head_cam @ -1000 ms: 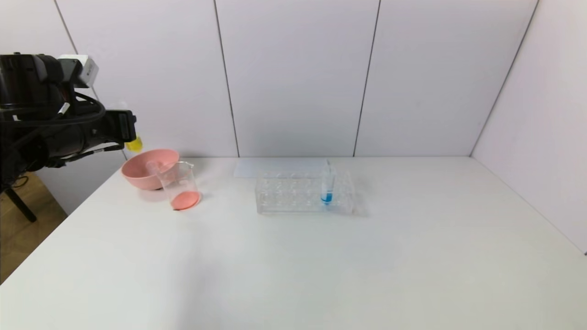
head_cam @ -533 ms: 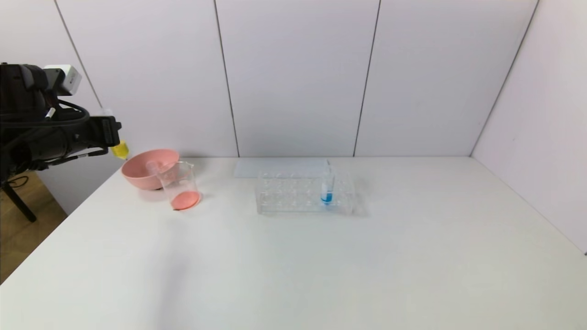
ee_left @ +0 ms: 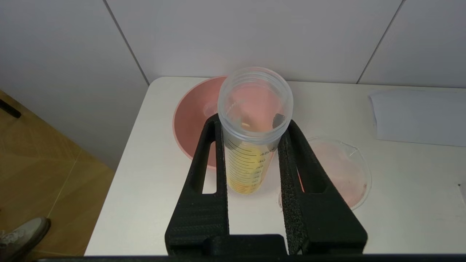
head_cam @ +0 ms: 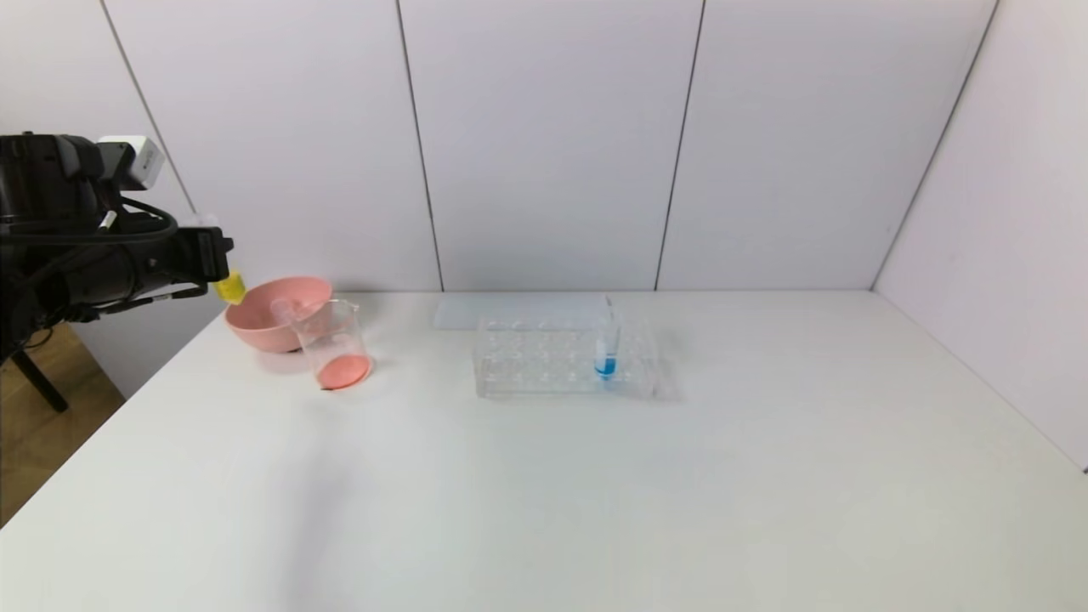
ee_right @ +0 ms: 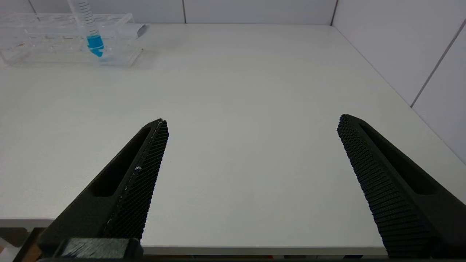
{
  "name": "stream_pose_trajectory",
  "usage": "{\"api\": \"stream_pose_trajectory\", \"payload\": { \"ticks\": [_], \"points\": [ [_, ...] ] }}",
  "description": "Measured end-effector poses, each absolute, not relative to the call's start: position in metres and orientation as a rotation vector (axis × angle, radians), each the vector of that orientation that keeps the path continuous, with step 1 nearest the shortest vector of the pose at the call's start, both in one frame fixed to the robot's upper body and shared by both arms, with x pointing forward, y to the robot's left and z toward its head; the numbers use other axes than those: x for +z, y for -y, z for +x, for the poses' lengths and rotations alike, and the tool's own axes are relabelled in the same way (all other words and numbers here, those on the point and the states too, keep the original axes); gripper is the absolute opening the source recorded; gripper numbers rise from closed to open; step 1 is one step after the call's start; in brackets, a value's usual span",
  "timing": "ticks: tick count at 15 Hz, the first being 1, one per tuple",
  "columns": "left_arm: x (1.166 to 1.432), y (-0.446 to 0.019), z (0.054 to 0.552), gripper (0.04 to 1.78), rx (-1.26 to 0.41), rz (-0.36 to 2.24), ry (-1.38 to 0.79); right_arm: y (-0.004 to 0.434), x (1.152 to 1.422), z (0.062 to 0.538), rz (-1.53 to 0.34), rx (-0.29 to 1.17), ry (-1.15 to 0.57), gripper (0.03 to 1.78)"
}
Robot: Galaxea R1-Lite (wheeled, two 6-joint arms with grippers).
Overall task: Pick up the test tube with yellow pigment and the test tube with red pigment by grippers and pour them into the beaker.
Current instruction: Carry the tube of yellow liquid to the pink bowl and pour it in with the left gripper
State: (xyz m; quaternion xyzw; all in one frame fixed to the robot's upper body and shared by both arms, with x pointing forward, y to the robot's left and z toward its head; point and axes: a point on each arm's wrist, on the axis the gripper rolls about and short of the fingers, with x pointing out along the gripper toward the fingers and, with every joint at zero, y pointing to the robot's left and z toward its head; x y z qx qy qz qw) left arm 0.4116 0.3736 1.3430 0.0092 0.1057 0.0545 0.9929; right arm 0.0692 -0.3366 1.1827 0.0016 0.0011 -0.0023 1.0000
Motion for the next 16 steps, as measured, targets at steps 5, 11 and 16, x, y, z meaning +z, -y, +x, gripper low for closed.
{"api": "stream_pose_trajectory", "payload": {
  "ticks": [5,11,16],
  "points": [
    [1.334,-0.377,0.42,0.43,0.11,0.049,-0.235,0.337,1.183,0.069,0.003,-0.005,-0.002,1.7],
    [1.333,-0.388,0.427,0.43,-0.074,0.087,-0.228,0.337,1.183,0.069,0.003,-0.004,-0.002,1.7],
    [1.332,-0.41,0.426,0.43,-0.206,0.146,-0.238,0.337,1.183,0.069,0.003,-0.005,-0.002,1.7]
  ]
}}
